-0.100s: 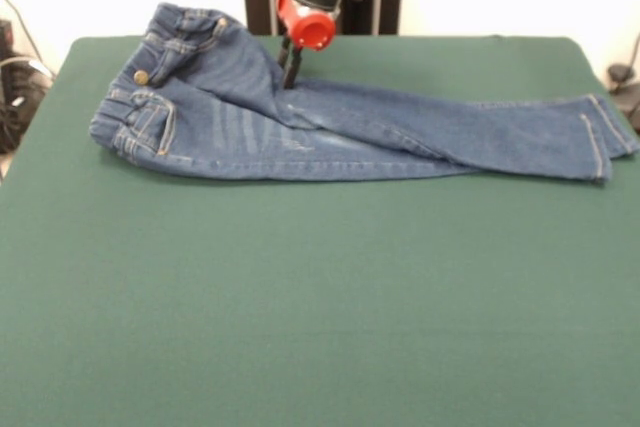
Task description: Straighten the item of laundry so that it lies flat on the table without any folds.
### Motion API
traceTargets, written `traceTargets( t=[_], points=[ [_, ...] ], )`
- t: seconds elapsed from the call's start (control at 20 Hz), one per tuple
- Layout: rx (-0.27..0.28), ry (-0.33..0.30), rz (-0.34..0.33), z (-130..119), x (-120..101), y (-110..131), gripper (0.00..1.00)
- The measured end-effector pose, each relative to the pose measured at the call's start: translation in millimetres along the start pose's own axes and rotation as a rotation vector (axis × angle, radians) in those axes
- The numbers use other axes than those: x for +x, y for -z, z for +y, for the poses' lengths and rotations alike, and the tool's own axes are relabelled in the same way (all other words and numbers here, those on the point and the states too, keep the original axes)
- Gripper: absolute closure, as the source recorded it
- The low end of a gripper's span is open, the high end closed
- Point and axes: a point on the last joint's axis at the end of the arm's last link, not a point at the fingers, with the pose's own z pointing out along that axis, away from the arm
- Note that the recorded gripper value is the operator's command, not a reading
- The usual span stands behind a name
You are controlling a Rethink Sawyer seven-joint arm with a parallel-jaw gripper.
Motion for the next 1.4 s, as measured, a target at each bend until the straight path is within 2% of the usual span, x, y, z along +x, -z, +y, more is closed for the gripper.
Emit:
traceTargets(
  t=[0.7, 1.1, 1.4],
  points=[
    [-0.036, 0.024, 0.013, 0, -2, -2, 1.00],
    [-0.142, 0.104, 0.059, -14, -6, 0, 1.00],
    [-0.228, 0.164, 0.063, -23, 3, 2, 1.00]
  ],
)
